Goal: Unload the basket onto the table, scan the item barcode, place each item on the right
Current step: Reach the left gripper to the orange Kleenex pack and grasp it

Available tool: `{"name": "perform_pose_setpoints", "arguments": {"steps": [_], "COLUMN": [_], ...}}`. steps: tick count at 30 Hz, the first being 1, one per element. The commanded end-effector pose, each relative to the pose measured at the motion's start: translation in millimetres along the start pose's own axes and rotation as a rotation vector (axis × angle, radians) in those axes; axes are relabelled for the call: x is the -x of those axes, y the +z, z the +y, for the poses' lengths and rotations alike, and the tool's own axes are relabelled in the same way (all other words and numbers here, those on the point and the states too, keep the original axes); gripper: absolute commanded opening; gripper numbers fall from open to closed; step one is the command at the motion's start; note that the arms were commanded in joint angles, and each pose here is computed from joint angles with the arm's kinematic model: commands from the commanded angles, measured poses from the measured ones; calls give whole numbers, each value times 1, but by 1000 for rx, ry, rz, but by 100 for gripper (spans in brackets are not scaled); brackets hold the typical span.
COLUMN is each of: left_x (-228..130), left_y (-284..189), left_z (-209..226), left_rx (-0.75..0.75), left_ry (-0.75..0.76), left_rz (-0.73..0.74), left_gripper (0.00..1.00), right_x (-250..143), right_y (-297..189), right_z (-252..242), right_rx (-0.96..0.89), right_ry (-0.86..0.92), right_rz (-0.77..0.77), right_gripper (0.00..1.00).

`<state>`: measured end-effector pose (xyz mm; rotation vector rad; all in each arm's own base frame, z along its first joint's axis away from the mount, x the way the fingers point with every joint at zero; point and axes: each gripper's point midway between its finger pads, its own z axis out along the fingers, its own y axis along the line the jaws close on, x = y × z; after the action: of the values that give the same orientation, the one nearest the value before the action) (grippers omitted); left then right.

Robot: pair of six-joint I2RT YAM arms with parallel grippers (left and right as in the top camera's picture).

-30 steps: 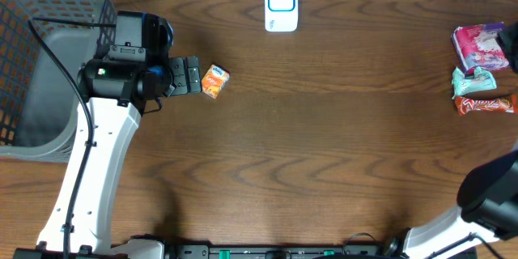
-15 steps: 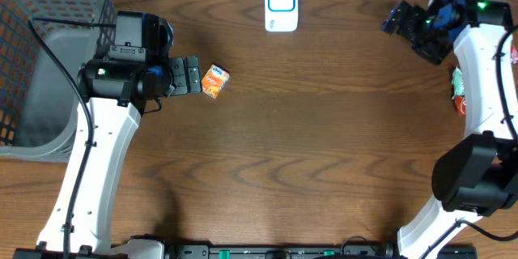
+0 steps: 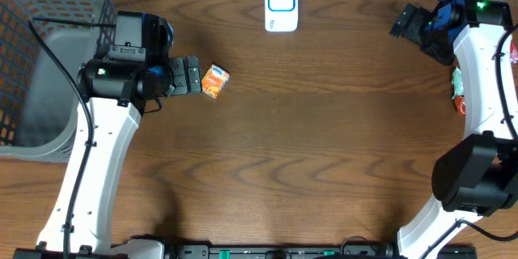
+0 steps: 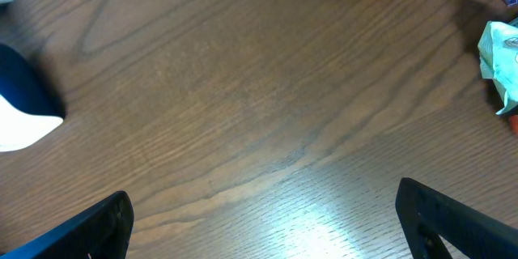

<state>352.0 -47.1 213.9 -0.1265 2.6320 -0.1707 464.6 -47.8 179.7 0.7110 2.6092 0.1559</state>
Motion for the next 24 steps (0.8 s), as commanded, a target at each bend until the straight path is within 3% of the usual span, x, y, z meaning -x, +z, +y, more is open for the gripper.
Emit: {"name": "perform_pose_setpoints", "arguments": {"steps": [1,9,16,20,24], "left_x": [0,4,7,10,10], "left_y": [1,1,-3,14,32], "left_z": [3,1,-59,-62,-57], "left_rx": [9,0,-330,-299,-271], "left_ry": [6,6,81,237,233], "left_rz": [5,-11,-15,-33,-1], "left_gripper": [98,98,98,98,98], "right_x": [2,2,2,2,2], "right_y": [-1,-1,-1,-1,-1], "right_z": [-5,-5,-5,-6,-6], "right_rx": [-20,-20,-20,-20,-20], "right_ry": [-12,-12,-12,-12,-12], "right_rz": [-9,-9,-9,-9,-9], "right_gripper": [99,99,99,99,99]}}
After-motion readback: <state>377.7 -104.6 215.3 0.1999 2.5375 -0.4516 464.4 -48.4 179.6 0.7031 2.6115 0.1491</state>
